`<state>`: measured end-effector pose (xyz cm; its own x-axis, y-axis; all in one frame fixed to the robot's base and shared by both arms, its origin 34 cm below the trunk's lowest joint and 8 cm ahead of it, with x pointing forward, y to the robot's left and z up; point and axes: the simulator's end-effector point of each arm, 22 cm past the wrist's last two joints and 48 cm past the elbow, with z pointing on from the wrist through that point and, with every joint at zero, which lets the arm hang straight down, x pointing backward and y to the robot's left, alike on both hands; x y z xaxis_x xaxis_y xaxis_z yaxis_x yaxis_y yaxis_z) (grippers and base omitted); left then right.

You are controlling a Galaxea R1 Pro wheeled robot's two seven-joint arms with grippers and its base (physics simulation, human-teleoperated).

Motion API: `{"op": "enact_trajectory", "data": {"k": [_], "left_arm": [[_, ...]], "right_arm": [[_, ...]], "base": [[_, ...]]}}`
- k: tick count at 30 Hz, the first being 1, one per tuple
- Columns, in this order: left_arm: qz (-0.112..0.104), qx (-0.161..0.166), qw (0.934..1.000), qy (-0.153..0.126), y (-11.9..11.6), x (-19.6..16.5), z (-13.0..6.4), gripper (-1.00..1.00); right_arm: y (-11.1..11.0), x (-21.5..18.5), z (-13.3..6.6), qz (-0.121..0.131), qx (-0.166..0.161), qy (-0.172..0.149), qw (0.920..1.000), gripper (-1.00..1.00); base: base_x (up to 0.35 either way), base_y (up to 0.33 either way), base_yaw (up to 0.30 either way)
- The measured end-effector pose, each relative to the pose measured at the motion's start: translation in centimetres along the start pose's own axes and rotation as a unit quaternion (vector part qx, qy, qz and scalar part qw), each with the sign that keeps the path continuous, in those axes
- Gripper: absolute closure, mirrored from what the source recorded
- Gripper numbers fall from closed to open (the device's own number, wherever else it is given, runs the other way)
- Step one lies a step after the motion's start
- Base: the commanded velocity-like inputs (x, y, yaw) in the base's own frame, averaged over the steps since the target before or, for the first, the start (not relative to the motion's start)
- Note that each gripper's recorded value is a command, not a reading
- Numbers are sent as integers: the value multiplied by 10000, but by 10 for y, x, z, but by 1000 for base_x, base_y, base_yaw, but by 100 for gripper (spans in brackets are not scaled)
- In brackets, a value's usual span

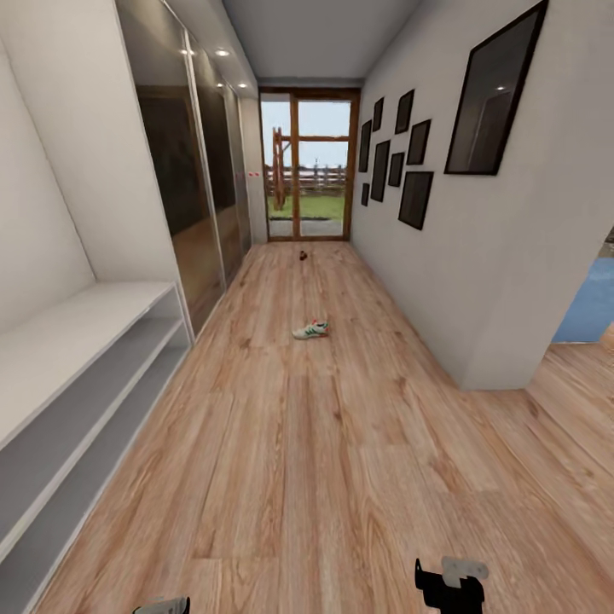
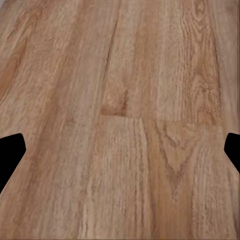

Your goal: Pick up the two gym shoes and the two sandals from the corridor floor and place them onto the hallstand (shoe rack) in the corridor, making sure they are on the rack and not on the floor. Arrange them so the two gym shoes are next to each other and the two sandals are next to each other.

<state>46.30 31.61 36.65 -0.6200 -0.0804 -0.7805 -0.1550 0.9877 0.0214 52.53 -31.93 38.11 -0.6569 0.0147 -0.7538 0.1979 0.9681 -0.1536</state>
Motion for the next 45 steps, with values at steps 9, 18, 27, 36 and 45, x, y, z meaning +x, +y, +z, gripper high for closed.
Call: {"op": "enact_trajectory", "data": {"k": [9,18,27,36,45], "left_arm": [[7,6,10000,3,0,0,0,-100],[9,8,10000,6,-1,0,0,-100],[10,9,10000,1,-1,0,0,-100],[14,12,10000,0,-1,0,0,-100],[16,13,10000,-1,-1,0,0,-100]], "right_arm": [[0,0,0,-1,-1,-3,10000,-100],[0,0,0,1,0,-3,10000,-100],[0,0,0,1,6,-6,10000,-100],[0,0,0,1,7,-6,10000,-100],[0,0,0,1,7,-6,10000,-100]], "base": [[339,0,-12],[339,0,0],[339,0,0],[339,0,0],[339,0,0]]}}
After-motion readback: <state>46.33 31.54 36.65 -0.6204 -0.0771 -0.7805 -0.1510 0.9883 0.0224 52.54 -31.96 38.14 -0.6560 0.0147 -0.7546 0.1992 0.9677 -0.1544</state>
